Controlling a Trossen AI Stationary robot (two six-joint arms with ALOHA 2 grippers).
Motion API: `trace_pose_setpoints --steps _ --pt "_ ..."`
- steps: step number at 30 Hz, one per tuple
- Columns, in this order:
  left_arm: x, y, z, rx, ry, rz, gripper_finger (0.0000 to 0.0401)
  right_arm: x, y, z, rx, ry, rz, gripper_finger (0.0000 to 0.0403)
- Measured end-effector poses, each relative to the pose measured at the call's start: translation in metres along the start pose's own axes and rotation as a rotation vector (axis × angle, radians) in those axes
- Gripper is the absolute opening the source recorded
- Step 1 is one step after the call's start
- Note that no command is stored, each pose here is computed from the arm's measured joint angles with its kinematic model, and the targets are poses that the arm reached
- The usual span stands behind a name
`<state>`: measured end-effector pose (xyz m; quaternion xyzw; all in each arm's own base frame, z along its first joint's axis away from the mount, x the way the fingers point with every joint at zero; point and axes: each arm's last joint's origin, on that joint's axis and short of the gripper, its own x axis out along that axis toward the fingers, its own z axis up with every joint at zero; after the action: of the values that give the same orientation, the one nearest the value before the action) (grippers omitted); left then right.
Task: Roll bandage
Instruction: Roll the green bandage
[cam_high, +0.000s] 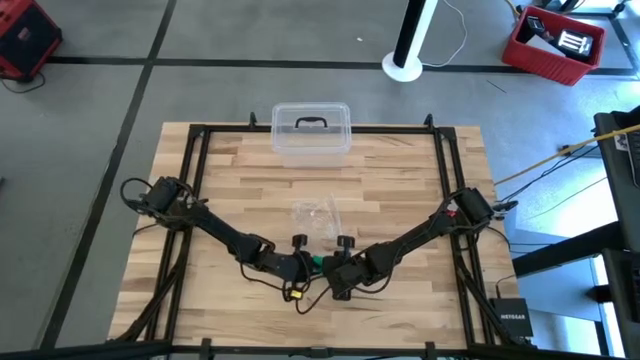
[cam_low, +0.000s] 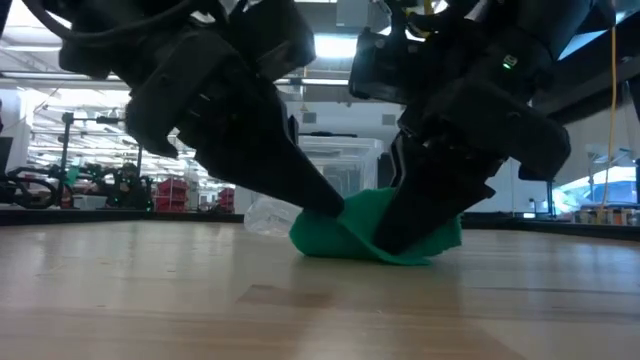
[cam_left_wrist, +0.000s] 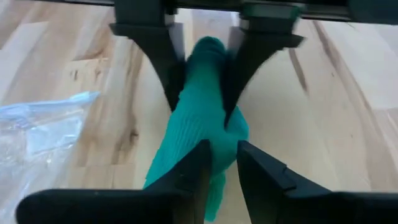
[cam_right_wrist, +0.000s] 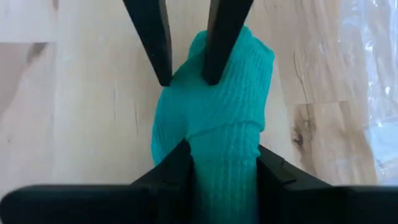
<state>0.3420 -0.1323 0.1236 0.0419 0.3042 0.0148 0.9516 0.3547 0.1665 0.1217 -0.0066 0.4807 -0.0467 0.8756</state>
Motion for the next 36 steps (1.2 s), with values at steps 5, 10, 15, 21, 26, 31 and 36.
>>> trace_pose_setpoints --steps 5,10,15,21,26,31,36 --pt "0.002 0.007 0.000 -0.016 0.009 0.026 0.0076 -0.005 0.002 0.006 0.027 0.035 0.007 0.0157" --pt "0.003 0.008 -0.001 -0.025 0.022 0.029 0.0076 -0.018 0.004 0.019 -0.021 0.099 0.022 0.0231" --pt "0.003 0.009 -0.003 -0.032 0.038 0.034 0.0076 -0.022 0.007 0.021 -0.024 0.130 0.089 0.0275" --pt "0.003 0.009 -0.003 -0.035 0.039 0.038 0.0076 -0.021 0.003 0.024 0.020 0.127 0.088 0.0284" --pt "0.003 0.009 -0.003 -0.040 0.041 0.039 0.0076 -0.018 0.000 0.028 0.118 0.106 0.088 0.0284" --pt "0.003 0.009 -0.003 -0.049 0.039 0.038 0.0076 -0.018 -0.002 0.026 0.141 0.162 0.127 0.0284" --pt "-0.001 0.007 0.000 -0.024 0.031 0.025 0.0076 -0.032 -0.005 0.020 0.133 0.295 0.196 0.0285"
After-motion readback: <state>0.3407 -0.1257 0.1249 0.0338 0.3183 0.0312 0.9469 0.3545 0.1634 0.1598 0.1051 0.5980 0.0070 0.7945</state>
